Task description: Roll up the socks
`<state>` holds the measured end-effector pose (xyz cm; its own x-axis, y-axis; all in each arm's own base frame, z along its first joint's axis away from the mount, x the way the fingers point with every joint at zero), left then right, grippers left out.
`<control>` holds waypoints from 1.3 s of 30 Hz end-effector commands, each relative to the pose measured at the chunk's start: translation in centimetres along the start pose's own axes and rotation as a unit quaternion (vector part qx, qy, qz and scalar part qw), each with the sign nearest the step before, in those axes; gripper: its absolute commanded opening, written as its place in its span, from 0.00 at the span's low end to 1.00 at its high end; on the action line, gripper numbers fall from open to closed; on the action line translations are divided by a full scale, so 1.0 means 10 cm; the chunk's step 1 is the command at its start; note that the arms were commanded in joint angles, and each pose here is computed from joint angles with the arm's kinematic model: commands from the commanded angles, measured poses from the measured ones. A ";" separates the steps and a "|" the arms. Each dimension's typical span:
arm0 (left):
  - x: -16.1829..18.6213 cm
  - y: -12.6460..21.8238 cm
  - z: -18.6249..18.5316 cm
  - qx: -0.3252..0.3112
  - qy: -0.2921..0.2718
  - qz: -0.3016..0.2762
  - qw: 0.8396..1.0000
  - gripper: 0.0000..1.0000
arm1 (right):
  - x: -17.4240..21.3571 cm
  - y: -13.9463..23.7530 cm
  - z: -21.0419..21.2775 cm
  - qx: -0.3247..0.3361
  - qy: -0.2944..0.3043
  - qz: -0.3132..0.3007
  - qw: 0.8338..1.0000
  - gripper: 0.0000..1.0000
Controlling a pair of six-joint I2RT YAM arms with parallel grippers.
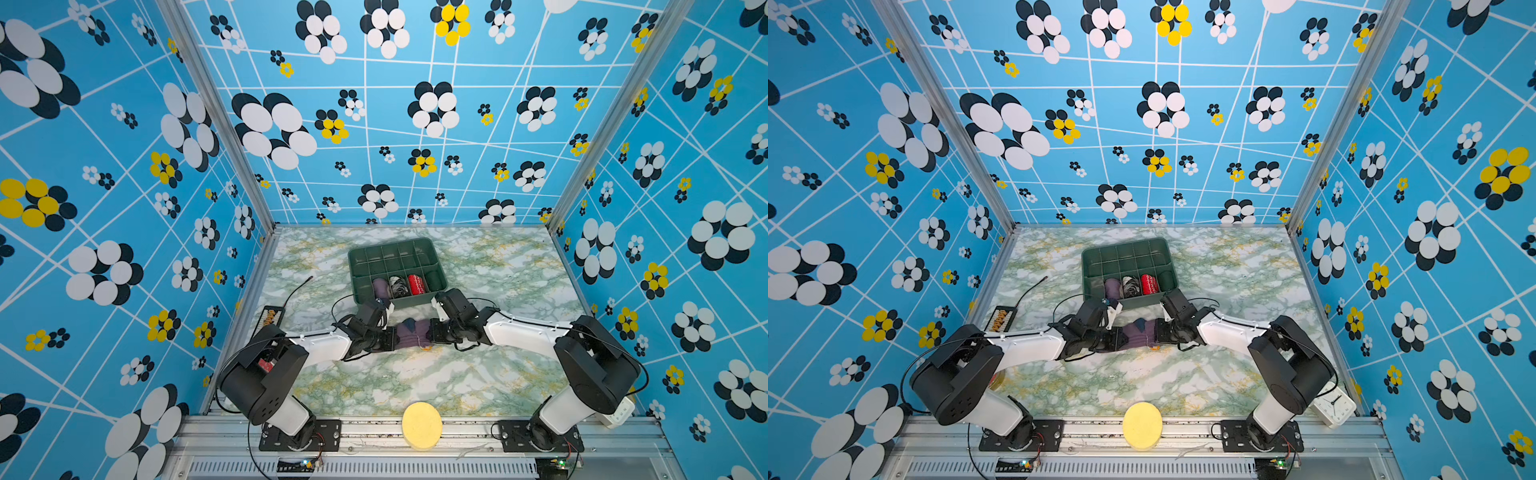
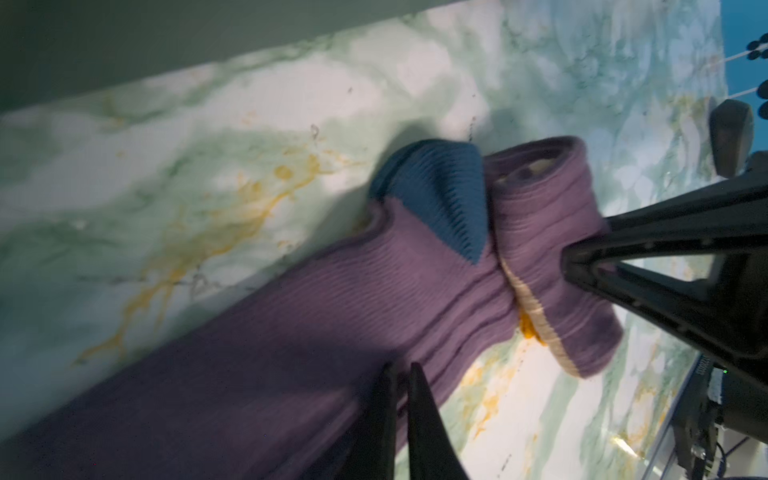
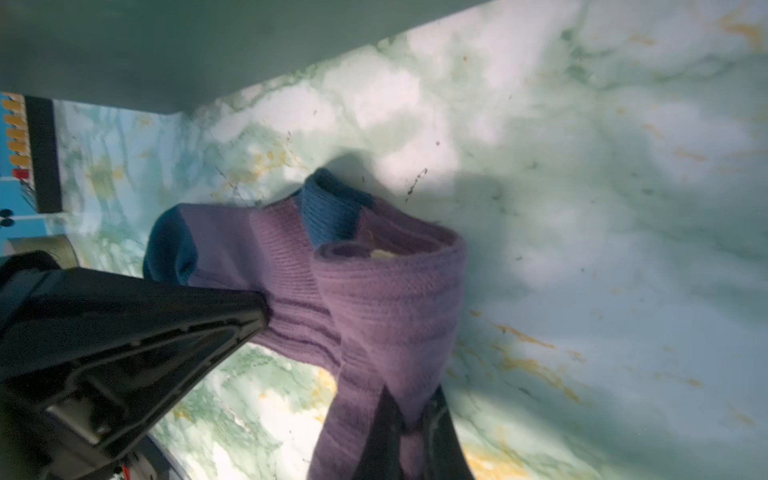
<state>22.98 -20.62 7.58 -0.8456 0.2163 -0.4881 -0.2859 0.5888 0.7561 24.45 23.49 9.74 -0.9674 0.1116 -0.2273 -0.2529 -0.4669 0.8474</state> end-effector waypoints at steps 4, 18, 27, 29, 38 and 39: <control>0.12 -0.02 0.13 -0.041 -0.010 0.026 0.999 0.08 | 0.04 0.04 -0.04 0.055 0.025 0.010 0.998 0.00; 0.48 -0.02 0.24 -0.042 0.013 0.082 0.996 0.00 | -0.04 0.06 -0.12 0.117 0.007 -0.009 0.993 0.00; 0.59 -0.02 0.17 -0.015 0.026 0.091 0.995 0.00 | -0.09 0.15 -0.09 0.173 0.035 -0.034 0.984 0.00; 0.60 -0.04 0.13 -0.010 0.023 0.094 0.995 0.00 | -0.08 0.14 -0.08 0.188 0.044 -0.034 0.981 0.00; 0.72 -0.06 0.12 -0.008 0.026 0.109 0.994 0.00 | -0.09 0.16 -0.14 0.280 0.073 -0.046 0.956 0.00; 0.73 -0.05 0.12 -0.008 0.026 0.109 0.994 0.00 | -0.09 0.17 -0.15 0.287 0.074 -0.047 0.954 0.00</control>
<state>20.99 -21.14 6.94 -0.8316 0.2407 -0.5005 -0.2439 0.6513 0.7185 24.73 23.48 10.77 -0.9476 0.0214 -0.3188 -0.3195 -0.0863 0.9437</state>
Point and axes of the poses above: each gripper's point midway between its finger pads, its own y axis back along the fingers, its own z axis along the line the jaws close on, x = y × z, the point moved 7 cm from there along y, back along the fingers, and after that the axes turned 11 degrees about -y, right-handed, at the moved point
